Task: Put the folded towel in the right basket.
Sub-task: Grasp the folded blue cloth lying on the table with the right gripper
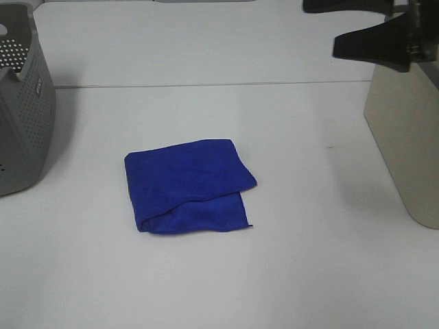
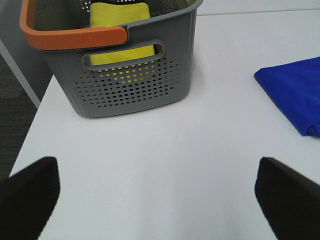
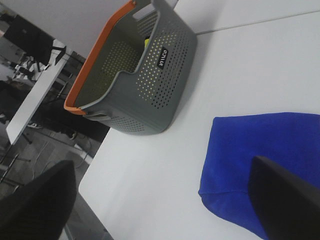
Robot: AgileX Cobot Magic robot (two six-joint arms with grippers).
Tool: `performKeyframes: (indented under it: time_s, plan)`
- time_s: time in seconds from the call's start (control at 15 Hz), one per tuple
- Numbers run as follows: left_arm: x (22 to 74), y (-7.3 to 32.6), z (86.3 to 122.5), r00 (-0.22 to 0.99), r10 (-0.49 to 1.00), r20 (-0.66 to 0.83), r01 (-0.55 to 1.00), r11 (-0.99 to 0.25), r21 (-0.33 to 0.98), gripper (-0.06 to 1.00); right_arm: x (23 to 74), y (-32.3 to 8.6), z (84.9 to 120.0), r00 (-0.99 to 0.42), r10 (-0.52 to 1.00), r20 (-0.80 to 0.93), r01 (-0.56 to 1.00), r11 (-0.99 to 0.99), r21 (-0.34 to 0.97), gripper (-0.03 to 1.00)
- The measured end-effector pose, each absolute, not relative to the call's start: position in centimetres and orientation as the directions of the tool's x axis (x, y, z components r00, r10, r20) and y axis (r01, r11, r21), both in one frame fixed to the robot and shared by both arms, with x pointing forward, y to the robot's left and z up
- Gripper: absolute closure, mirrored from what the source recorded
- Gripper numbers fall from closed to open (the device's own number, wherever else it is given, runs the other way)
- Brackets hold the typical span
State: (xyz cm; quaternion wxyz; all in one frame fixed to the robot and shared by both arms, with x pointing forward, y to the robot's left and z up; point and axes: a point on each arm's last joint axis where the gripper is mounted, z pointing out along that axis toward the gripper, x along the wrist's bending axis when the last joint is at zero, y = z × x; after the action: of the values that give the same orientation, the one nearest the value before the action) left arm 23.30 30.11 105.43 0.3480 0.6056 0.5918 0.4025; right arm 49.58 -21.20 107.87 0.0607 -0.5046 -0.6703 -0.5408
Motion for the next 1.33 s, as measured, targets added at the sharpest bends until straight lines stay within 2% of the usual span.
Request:
performKeyframes:
  time_s: [0.13, 0.27, 0.67, 0.93, 1.07, 1.33]
  plan:
    - [23.3, 30.1, 105.4, -0.024, 0.997, 0.076, 0.437, -0.057, 0.898, -0.05, 51.3, -18.2, 104.3, -0.490, 0.605, 0.628, 0.780, -0.017, 0.625, 0.08]
    - [23.3, 30.1, 105.4, -0.024, 0.997, 0.076, 0.437, -0.057, 0.898, -0.05, 52.5, -15.2, 99.4, -0.441, 0.668, 0.600, 0.831, 0.050, 0.554, 0.08]
    - [23.3, 30.1, 105.4, -0.024, 0.997, 0.076, 0.437, -0.057, 0.898, -0.05, 54.7, -15.2, 89.2, -0.243, 0.799, 0.550, 0.937, 0.047, 0.345, 0.08]
    - [23.3, 30.1, 105.4, -0.024, 0.997, 0.076, 0.437, -0.057, 0.898, -0.05, 54.8, -15.2, 86.4, -0.165, 0.816, 0.555, 0.963, 0.011, 0.270, 0.08]
    - [23.3, 30.1, 105.4, -0.024, 0.997, 0.076, 0.437, -0.057, 0.898, -0.05, 54.9, -15.1, 86.2, -0.133, 0.811, 0.570, 0.967, -0.021, 0.255, 0.08]
    - [23.3, 30.1, 105.4, -0.024, 0.997, 0.076, 0.437, -0.057, 0.898, -0.05, 56.3, -13.7, 86.0, -0.169, 0.802, 0.573, 0.960, 0.002, 0.281, 0.08]
